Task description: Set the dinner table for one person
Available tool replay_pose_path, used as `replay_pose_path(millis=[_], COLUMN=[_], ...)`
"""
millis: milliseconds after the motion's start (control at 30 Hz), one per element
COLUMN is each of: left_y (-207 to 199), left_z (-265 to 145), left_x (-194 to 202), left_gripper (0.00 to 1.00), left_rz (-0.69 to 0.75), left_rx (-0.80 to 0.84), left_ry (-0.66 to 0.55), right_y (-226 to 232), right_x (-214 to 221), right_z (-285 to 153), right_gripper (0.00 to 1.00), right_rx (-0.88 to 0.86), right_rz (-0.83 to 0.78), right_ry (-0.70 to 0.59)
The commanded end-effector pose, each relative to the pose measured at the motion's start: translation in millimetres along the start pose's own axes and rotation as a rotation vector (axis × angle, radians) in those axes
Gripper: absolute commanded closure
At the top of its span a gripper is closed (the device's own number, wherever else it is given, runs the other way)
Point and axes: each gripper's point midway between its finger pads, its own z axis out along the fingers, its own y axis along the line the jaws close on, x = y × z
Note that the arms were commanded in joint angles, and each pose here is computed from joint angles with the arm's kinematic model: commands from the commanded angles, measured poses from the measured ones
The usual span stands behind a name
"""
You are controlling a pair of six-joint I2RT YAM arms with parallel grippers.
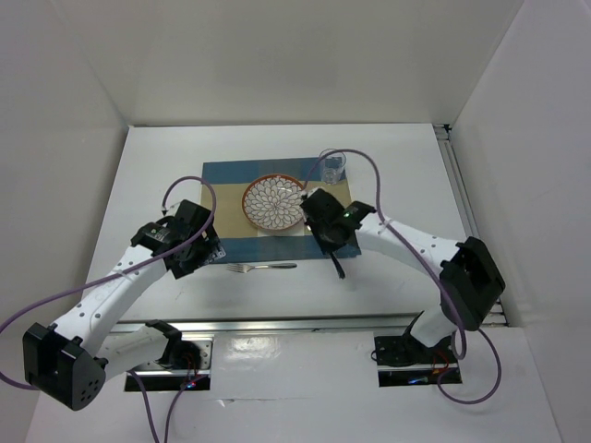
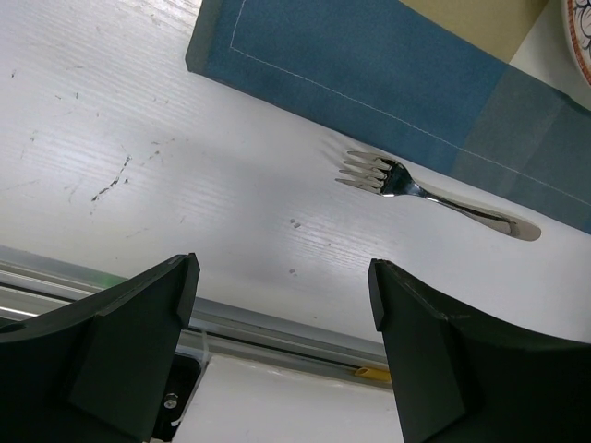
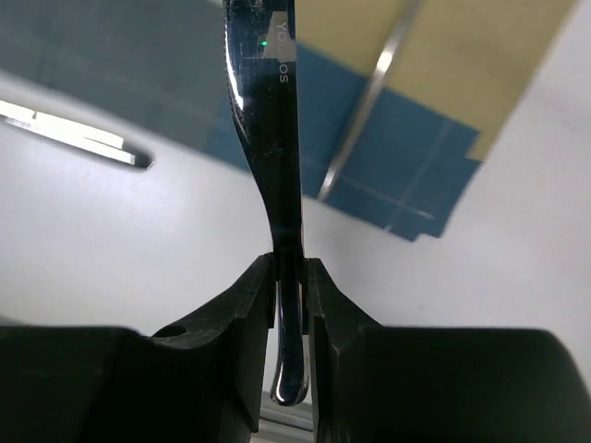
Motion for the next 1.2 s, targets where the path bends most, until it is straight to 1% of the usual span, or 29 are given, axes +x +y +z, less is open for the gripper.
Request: replay_pose_path(millis=[0, 133, 200, 300, 400, 567, 600, 633, 667, 700, 733, 800, 833, 900, 933, 967, 1000, 1033, 1067, 1100, 1133, 1167], left_y=[-8.6, -10.4, -11.6, -14.7, -21.0, -31.2, -34.7, -40.5, -43.7, -50.2, -57.1, -64.9, -69.7, -78.3, -82.4, -89.2, -87.4, -98.5, -102.2, -104.6, -110.1, -115.5], left_z=[-11.7, -11.6, -10.2, -8.4, -5.8, 4.4, 8.4, 8.7, 9.0, 9.5, 11.1, 12.4, 13.3, 20.1, 21.1, 24.7, 29.7, 29.3, 33.1, 36.2, 42.0, 42.4], left_x=[-14.4, -15.9, -13.6, -9.0, 7.4, 31.2, 40.1, 44.2, 48.8, 54.8, 59.2, 65.4, 68.3, 75.4, 77.0, 78.0, 80.6, 78.7, 78.4, 78.5, 78.1, 81.8], left_gripper=[0.08, 0.08, 0.08, 0.09, 0.12, 0.12, 0.12, 0.12, 0.12, 0.12, 0.12, 0.12, 0.12, 0.12, 0.10, 0.10, 0.10, 0.13, 0.20, 0.20, 0.20, 0.20], left_rz=[-0.027, -0.029, -0.026, -0.031, -0.046, -0.080, -0.073, -0.099, -0.104, -0.098, -0.124, -0.131, -0.152, -0.139, -0.161, -0.162, -0.149, -0.156, -0.156, -0.163, -0.160, -0.162], left_rx=[0.037, 0.044, 0.045, 0.044, 0.044, 0.009, 0.004, 0.012, 0.024, 0.035, 0.041, 0.051, 0.058, 0.061, 0.052, 0.046, 0.023, 0.042, 0.040, 0.028, 0.013, 0.011], left_ry=[-0.047, -0.053, -0.038, -0.002, 0.050, 0.152, 0.178, 0.194, 0.207, 0.221, 0.237, 0.253, 0.274, 0.291, 0.297, 0.302, 0.298, 0.293, 0.294, 0.298, 0.304, 0.318], right_y=[-33.1, -59.7, -68.7, -82.5, -90.5, -108.2, -108.0, -107.1, -113.0, -114.4, -114.4, -117.9, -117.6, -117.1, -117.1, -117.1, -117.1, -117.6, -118.4, -118.5, -119.4, -119.7], right_x=[-35.1, -45.9, -58.8, -62.7, -65.4, -68.7, -68.9, -67.9, -67.2, -65.5, -65.5, -64.7, -64.4, -61.7, -61.7, -61.7, -61.7, -64.0, -68.1, -68.4, -73.0, -73.3], right_z=[-9.4, 11.2, 18.5, 37.0, 50.9, 70.2, 73.5, 78.8, 79.0, 85.1, 85.1, 89.7, 93.4, 97.0, 97.0, 97.0, 97.0, 94.0, 88.5, 86.7, 80.1, 76.3], right_gripper=[1.00, 1.00, 1.00, 1.00, 1.00, 1.00, 0.96, 0.96, 0.94, 0.88, 0.84, 0.78, 0.72, 0.70, 0.68, 0.59, 0.58, 0.53, 0.44, 0.31, 0.28, 0.26], right_rx=[0.013, 0.042, 0.042, 0.045, 0.058, 0.074, 0.074, 0.074, 0.091, 0.103, 0.103, 0.108, 0.108, 0.109, 0.109, 0.109, 0.109, 0.108, 0.107, 0.106, 0.104, 0.104], right_rz=[0.200, 0.280, 0.302, 0.324, 0.342, 0.373, 0.373, 0.383, 0.391, 0.390, 0.390, 0.398, 0.397, 0.396, 0.396, 0.396, 0.396, 0.397, 0.399, 0.400, 0.403, 0.403], right_ry=[-0.072, -0.053, -0.088, -0.080, -0.068, -0.061, -0.061, -0.055, -0.056, -0.043, -0.043, -0.041, -0.040, -0.029, -0.029, -0.029, -0.029, -0.038, -0.055, -0.064, -0.084, -0.085])
